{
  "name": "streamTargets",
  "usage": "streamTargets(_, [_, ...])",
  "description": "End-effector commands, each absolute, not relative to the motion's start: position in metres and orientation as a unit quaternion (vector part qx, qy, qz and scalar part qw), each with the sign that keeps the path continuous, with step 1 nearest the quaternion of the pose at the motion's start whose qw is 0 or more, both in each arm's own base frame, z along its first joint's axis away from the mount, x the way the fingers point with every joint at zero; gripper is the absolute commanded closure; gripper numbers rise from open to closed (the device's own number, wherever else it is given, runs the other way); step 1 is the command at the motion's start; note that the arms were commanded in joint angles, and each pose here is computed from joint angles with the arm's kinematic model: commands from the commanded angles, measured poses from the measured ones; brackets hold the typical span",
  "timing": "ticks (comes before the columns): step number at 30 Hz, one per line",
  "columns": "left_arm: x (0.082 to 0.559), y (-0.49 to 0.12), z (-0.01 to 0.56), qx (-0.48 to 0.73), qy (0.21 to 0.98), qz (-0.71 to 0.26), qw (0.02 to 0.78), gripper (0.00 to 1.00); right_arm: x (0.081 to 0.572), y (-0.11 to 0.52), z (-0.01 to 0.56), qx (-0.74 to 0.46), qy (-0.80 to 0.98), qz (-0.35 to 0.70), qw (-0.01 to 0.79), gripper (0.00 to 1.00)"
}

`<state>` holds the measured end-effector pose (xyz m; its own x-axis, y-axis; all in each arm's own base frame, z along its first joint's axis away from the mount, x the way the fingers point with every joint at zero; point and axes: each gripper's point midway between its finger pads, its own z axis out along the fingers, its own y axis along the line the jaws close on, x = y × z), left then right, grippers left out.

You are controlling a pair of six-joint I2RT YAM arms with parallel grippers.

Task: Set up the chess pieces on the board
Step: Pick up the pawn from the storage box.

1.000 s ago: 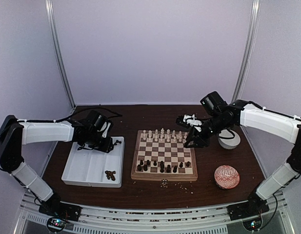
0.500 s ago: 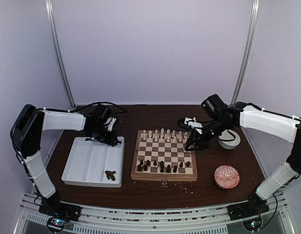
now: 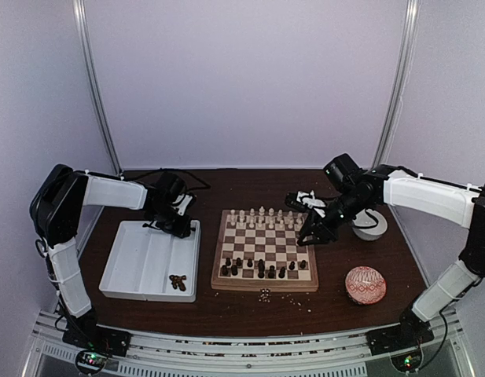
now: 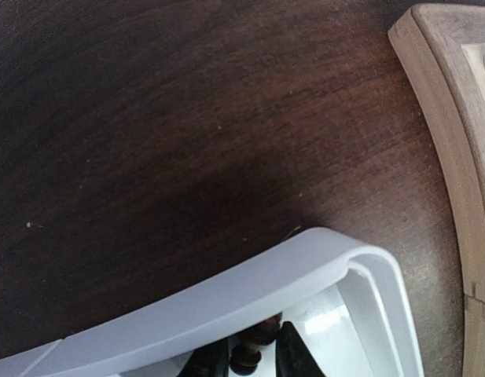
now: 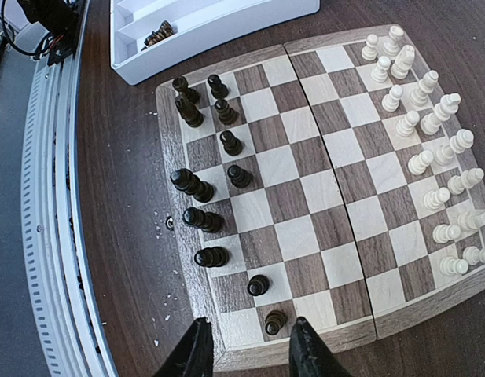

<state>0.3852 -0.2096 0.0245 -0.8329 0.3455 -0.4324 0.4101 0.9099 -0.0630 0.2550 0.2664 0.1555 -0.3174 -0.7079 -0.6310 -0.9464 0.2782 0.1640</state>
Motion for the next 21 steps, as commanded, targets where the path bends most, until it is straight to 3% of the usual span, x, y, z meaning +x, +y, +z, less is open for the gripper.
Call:
streamTargets(1, [0.379,-0.202,0.015,0.204,0.959,-0.065,0.186,0.83,0.253,0.267,0.156,-0.54,0.765,0.276,0.217,0.66])
streamTargets(8, [0.355,-0.199,0.037,0.199,0.957,-0.085,0.192,0.95,0.251,0.268,0.16,-0.539,0.763,0.284,0.218,0.66])
streamTargets(21, [0.303,-0.225,0.124,0.223,0.916,-0.24,0.232,0.95,0.247,0.29,0.199,-0.549,0.732,0.333,0.227,0.66])
